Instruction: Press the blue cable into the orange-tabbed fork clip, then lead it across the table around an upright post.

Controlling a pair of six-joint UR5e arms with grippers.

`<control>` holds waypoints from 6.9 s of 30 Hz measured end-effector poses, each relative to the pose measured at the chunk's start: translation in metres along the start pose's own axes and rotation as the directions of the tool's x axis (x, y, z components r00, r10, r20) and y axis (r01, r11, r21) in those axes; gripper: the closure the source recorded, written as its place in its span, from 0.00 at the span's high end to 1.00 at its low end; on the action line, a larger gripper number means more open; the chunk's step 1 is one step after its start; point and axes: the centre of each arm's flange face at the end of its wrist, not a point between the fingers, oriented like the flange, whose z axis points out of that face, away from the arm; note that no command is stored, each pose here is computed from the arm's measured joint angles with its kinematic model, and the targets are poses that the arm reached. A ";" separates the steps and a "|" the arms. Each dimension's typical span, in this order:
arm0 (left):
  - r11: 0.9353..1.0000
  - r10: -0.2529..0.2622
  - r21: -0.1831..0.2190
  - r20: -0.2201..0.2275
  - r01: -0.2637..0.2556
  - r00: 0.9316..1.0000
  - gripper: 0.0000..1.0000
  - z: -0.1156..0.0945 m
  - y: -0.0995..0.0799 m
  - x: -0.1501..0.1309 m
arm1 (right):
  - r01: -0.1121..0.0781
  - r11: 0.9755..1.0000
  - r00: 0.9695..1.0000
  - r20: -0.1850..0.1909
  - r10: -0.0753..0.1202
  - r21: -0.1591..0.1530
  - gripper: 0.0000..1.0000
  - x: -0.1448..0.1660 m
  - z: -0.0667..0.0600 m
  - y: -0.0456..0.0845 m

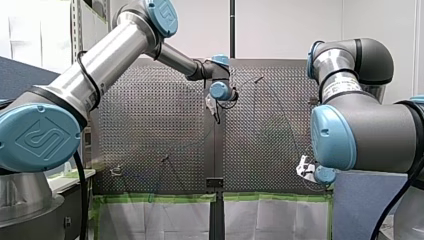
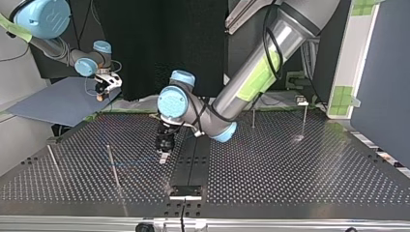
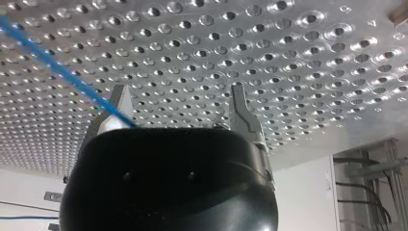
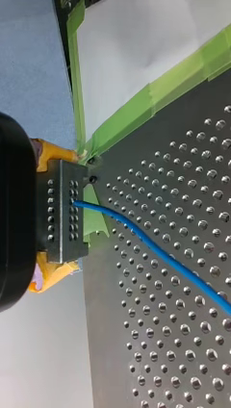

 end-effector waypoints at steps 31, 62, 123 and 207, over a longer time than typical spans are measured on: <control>0.999 0.003 -0.042 -0.081 -0.007 0.997 1.00 -0.014 -0.013 -0.004 | 0.003 1.000 1.000 0.000 -0.003 0.001 0.00 0.004 0.004 0.000; 0.981 0.194 0.030 -0.200 -0.192 0.960 1.00 -0.077 -0.074 -0.019 | 0.007 1.000 1.000 0.011 -0.007 -0.001 0.00 0.005 0.004 0.001; 0.953 0.253 0.205 -0.127 -0.225 0.959 1.00 -0.107 -0.108 -0.098 | 0.015 1.000 1.000 0.018 -0.015 -0.001 0.00 0.004 0.004 0.000; 0.993 0.015 0.113 0.050 -0.021 0.999 1.00 -0.163 -0.062 -0.181 | 0.018 0.999 1.000 0.022 -0.019 0.039 0.00 0.004 0.004 -0.008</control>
